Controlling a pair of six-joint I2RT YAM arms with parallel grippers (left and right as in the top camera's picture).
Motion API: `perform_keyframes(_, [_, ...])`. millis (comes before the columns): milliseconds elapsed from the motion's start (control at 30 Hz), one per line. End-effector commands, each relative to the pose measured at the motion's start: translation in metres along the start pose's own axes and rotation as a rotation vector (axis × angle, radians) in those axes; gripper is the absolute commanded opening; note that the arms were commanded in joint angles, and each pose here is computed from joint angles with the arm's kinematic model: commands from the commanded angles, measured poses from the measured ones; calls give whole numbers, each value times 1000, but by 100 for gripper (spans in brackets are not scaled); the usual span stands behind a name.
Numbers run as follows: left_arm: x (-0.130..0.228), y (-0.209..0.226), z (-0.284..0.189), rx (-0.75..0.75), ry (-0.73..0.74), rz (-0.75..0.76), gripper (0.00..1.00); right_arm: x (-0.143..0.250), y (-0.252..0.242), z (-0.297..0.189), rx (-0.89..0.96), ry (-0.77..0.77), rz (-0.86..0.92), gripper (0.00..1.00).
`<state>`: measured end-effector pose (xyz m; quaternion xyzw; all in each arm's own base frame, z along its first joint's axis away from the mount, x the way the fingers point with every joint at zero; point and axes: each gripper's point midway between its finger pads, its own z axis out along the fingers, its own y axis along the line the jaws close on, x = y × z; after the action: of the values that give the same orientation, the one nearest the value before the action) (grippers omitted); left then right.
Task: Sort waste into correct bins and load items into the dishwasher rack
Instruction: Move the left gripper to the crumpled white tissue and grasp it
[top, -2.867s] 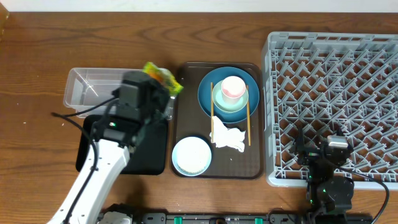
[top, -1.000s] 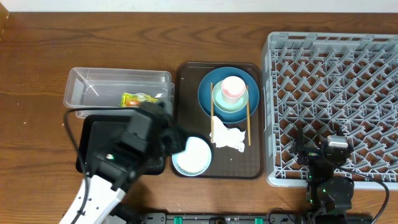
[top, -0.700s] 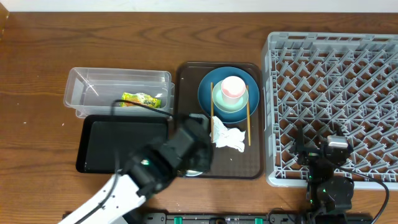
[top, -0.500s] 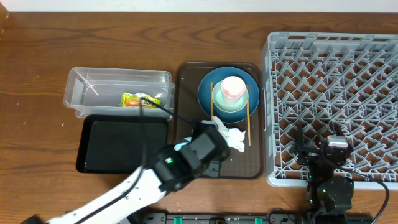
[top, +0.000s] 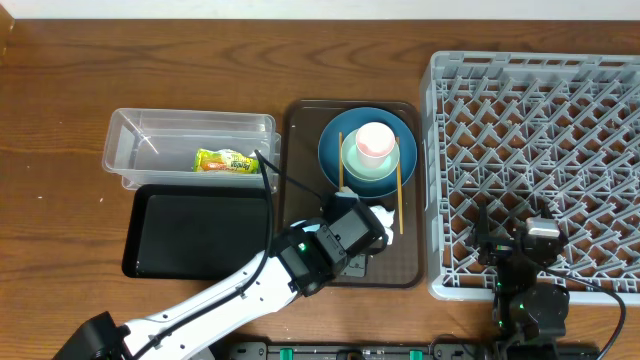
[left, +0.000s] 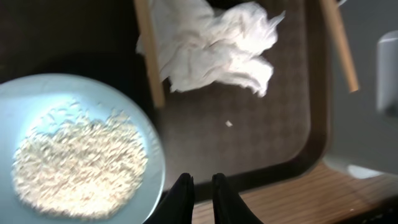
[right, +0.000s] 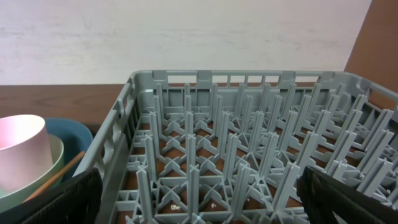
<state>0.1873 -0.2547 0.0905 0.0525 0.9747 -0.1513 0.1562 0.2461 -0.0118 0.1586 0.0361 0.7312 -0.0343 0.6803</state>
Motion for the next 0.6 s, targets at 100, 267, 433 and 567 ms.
perform_keyframes(100, [-13,-10,-1,30,-55,-6,13,2,3,0,-11,5,8,99])
perform_keyframes(267, [-21,-15,6,38,-85,-8,9,2,3,0,-11,5,8,99])
perform_keyframes(433, [-21,-12,27,-1,-77,-6,9,2,3,0,-11,5,8,99])
perform_keyframes(567, [-21,0,41,-74,-82,-1,6,2,3,0,-11,5,8,99])
